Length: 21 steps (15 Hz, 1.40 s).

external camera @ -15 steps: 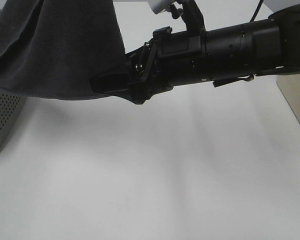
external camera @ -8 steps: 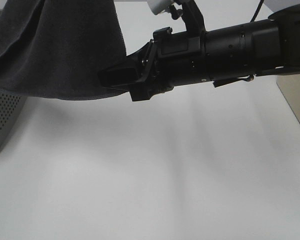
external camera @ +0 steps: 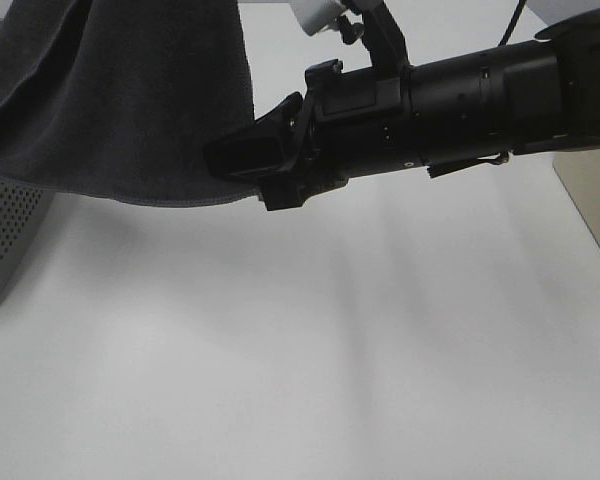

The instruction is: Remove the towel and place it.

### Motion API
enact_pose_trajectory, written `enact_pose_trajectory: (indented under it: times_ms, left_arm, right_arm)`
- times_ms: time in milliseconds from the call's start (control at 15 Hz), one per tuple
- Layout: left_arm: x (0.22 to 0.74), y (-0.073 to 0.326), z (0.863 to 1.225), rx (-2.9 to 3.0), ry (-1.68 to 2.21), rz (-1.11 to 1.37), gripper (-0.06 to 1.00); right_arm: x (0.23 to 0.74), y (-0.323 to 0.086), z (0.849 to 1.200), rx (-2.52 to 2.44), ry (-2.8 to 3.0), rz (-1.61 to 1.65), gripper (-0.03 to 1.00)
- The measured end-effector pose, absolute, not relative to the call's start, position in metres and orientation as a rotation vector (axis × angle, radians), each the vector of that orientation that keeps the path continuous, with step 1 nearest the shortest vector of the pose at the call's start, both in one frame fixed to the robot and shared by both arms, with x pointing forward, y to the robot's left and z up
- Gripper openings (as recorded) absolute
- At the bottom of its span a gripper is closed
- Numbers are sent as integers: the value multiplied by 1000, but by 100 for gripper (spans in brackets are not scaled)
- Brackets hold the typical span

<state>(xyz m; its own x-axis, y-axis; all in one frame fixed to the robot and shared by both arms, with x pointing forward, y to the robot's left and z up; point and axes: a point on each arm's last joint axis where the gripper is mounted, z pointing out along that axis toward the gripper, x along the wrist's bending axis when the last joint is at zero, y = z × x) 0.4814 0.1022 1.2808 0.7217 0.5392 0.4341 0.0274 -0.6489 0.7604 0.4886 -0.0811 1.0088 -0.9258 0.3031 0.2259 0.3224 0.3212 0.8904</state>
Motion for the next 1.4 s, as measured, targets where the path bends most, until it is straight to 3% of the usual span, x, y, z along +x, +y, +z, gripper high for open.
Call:
enact_pose_trajectory:
  times_ms: [400, 867, 1200, 1400]
  left_arm:
    - [481, 102, 1281, 2152, 427, 848, 0]
    - [482, 103, 1281, 2157, 428, 865, 0]
    - [493, 109, 1281, 2179, 423, 1044, 0]
    - [522, 95, 1266, 2198, 382, 1205, 0]
  right_arm:
    - [497, -80, 1023, -691, -2616, -1452, 1]
    - [516, -95, 1066, -1059, -2782, -899, 1]
    - [522, -113, 1113, -1180, -2935, -638, 1]
    - [534, -126, 1169, -1359, -3099, -667, 1]
